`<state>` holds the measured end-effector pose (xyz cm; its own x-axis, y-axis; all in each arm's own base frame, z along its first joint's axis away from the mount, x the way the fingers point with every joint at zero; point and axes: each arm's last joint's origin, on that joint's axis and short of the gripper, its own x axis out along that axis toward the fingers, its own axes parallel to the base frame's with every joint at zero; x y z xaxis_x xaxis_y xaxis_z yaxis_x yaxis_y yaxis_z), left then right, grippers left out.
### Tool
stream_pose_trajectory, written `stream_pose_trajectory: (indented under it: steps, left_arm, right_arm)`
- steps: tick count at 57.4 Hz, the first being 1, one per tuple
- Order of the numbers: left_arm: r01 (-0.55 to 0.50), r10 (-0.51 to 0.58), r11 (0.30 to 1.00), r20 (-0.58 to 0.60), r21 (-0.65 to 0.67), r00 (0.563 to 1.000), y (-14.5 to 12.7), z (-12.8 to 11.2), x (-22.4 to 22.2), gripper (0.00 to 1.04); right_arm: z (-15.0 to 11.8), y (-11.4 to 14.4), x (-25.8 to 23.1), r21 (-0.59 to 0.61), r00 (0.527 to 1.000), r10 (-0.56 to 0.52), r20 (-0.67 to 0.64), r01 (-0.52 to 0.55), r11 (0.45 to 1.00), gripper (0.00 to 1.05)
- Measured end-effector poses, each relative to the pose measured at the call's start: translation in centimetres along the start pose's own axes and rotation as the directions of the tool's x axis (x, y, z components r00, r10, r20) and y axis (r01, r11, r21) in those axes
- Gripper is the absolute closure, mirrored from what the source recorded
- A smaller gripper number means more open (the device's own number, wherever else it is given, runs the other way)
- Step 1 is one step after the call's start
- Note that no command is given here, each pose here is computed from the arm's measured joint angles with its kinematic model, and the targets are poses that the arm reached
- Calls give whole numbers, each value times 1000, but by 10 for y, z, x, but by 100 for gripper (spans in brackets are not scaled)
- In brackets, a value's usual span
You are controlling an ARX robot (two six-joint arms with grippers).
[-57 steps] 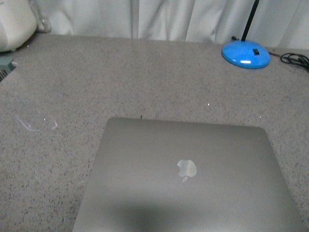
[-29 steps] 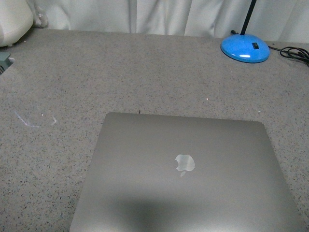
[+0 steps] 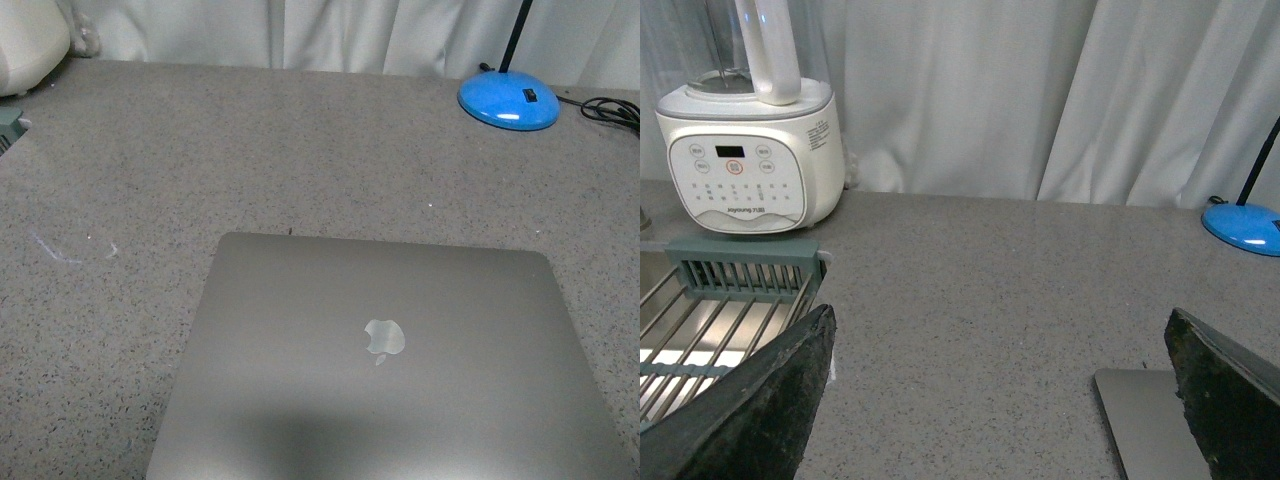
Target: Close laptop
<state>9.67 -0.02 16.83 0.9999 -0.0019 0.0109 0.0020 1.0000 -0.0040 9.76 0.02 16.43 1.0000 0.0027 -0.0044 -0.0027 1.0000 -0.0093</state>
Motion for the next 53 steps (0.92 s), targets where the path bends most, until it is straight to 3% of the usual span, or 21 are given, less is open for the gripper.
stream_pose_trajectory:
  steps: [53]
  left_arm:
    - [0, 0, 1000, 0, 0, 1000, 0, 0, 0, 6]
  right_arm:
    - [0, 0, 0, 0, 1000, 0, 0, 0, 1000, 9]
